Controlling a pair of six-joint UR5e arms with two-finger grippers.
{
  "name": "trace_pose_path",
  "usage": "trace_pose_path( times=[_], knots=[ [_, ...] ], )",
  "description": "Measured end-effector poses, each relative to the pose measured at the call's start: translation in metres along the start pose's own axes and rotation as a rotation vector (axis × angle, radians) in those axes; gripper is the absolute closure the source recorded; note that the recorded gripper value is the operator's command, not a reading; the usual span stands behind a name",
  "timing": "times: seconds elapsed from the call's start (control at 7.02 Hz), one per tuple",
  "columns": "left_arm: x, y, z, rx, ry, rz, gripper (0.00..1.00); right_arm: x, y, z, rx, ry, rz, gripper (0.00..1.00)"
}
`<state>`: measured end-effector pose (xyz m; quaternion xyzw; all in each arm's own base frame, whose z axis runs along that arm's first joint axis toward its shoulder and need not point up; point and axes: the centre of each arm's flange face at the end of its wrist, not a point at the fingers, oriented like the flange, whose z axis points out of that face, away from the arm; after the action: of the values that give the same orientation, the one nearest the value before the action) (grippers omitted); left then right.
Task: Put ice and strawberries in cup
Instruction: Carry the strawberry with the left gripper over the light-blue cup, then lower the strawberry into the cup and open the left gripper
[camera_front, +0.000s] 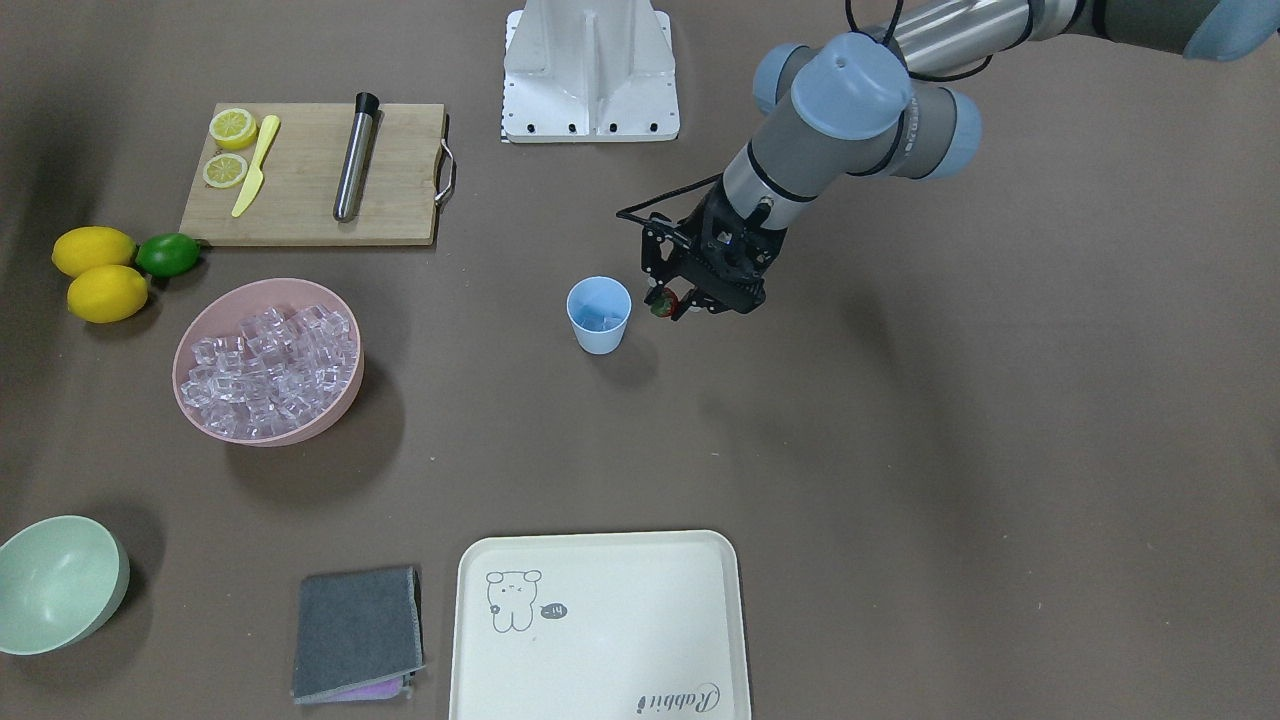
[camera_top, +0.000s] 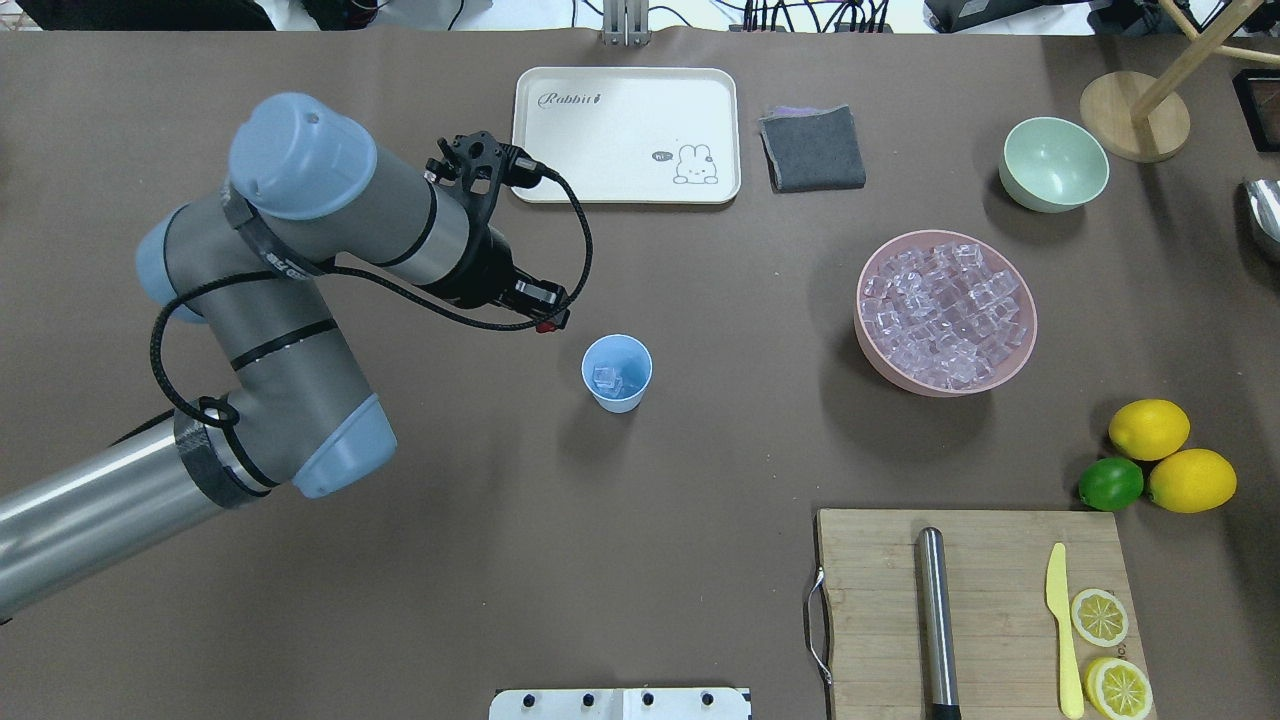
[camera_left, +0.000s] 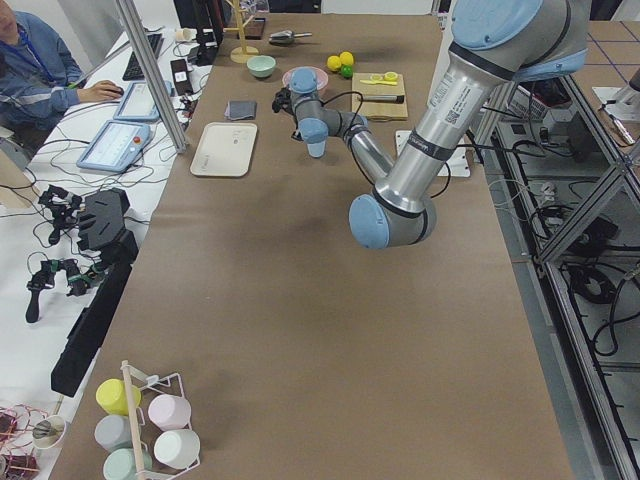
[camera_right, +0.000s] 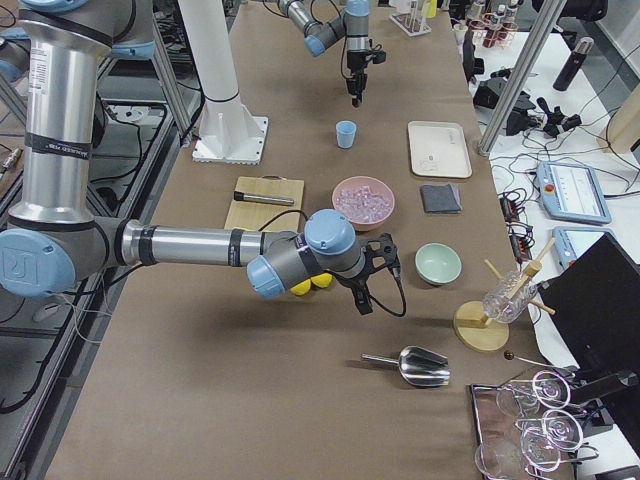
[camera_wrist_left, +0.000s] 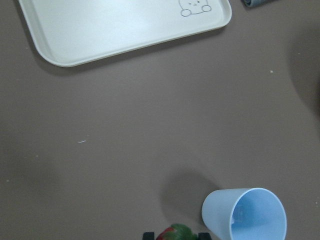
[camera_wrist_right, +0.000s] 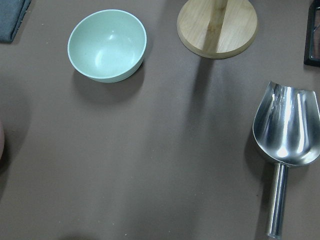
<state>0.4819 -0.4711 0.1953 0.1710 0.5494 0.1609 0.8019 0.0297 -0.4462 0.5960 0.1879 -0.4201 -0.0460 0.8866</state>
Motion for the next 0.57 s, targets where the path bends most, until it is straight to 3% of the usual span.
trace_pose_path(
  times=[0.57],
  knots=[
    [0.058, 0.021, 0.037, 0.036, 0.029, 0.057, 1.0, 0.005, 0.004, 0.003, -0.007, 0.009, 0.014, 0.0]
  ],
)
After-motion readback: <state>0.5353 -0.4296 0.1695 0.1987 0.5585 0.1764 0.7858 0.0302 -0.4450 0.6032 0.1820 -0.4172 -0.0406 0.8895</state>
